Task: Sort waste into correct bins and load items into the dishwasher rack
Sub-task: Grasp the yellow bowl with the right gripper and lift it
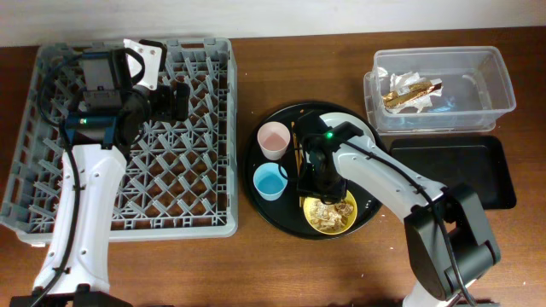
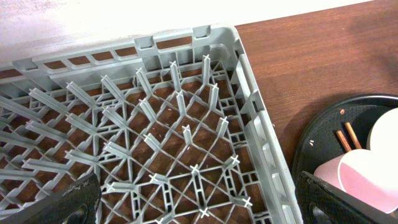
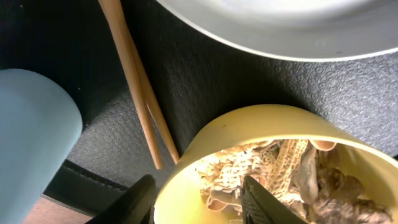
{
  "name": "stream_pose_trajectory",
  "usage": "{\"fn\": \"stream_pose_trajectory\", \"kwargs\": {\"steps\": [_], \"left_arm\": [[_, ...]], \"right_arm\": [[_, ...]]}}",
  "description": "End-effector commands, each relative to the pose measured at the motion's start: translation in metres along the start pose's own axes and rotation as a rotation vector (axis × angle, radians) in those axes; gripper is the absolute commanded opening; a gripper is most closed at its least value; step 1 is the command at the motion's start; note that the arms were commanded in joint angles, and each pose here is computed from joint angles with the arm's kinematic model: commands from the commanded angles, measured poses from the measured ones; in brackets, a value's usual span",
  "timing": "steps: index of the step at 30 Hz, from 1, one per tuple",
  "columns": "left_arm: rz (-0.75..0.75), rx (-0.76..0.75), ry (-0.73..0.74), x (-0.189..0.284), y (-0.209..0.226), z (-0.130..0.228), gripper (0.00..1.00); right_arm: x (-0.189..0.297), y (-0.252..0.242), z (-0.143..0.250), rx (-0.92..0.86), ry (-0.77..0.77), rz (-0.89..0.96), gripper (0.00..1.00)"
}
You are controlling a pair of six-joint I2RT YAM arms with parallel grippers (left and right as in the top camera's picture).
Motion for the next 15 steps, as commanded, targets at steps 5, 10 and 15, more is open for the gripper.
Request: {"fn": "stream_pose_trajectory", "kwargs": {"steps": [5, 10, 15], "left_arm": [[0.006, 0.009, -0.016, 0.002, 0.002, -0.005, 0.99], [0.006, 0.009, -0.016, 0.002, 0.002, -0.004, 0.99], [0.006, 0.009, -0.016, 0.002, 0.002, -0.005, 0.99]], "right_arm": [[-0.008, 0.004, 0.013, 0.032, 0.018, 0.014, 0.41], [-0.027, 0.004, 0.012, 0.024, 0.09, 0.037, 0.32], [-0.024, 0.006, 0.011, 0.023, 0.086, 0.032, 0.04]]}}
Point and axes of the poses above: each gripper's point midway between its finger pads, its own x axis back along the fingers, its own y axis along the line the jaws close on, z = x × y, the point moved 10 cm from there along x, back along the fingers, and after that the axes turned 12 degrees about -x, right-handed, at the moved point
